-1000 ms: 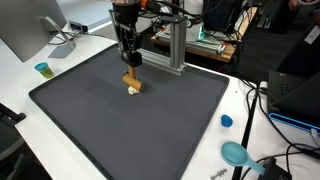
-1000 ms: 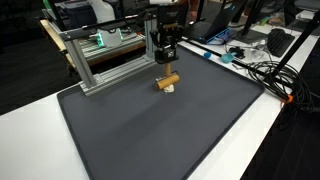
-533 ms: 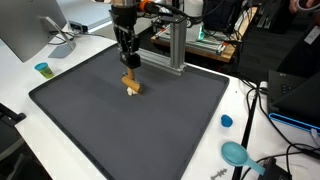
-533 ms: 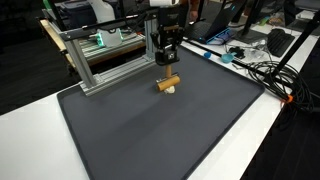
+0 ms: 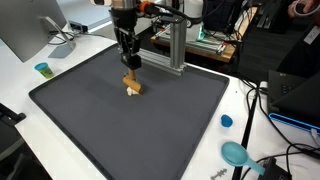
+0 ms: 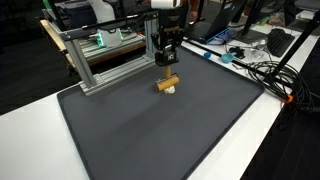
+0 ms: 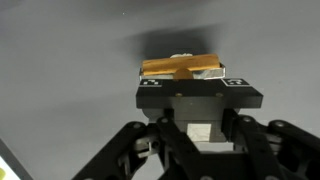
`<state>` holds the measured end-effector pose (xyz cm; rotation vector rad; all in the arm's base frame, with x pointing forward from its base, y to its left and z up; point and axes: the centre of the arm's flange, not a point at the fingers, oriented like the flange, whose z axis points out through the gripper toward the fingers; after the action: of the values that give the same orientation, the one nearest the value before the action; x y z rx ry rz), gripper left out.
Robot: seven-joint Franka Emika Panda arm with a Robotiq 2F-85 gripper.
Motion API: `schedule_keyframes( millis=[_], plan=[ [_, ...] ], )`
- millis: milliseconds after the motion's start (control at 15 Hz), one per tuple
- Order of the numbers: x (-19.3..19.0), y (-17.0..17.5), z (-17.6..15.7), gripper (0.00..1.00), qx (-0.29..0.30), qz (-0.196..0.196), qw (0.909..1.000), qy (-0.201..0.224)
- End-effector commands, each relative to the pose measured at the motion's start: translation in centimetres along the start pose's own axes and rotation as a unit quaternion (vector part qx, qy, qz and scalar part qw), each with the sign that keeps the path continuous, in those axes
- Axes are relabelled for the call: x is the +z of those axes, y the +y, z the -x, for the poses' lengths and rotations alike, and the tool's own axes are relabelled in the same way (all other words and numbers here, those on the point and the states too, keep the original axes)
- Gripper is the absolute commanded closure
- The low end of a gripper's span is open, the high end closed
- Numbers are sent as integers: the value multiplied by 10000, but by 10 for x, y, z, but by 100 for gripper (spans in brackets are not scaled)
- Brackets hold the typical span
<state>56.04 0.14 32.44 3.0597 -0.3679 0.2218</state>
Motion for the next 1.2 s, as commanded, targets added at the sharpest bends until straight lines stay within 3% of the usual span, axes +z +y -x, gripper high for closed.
schedule_keyframes(
  millis=[0, 333, 1133],
  plan=[
    [19, 0, -7, 78, 127, 67, 9999, -16],
    [9, -5, -15, 78, 233, -42, 9992, 308],
    [13, -11, -21, 78, 422, -37, 9979, 482]
  ],
)
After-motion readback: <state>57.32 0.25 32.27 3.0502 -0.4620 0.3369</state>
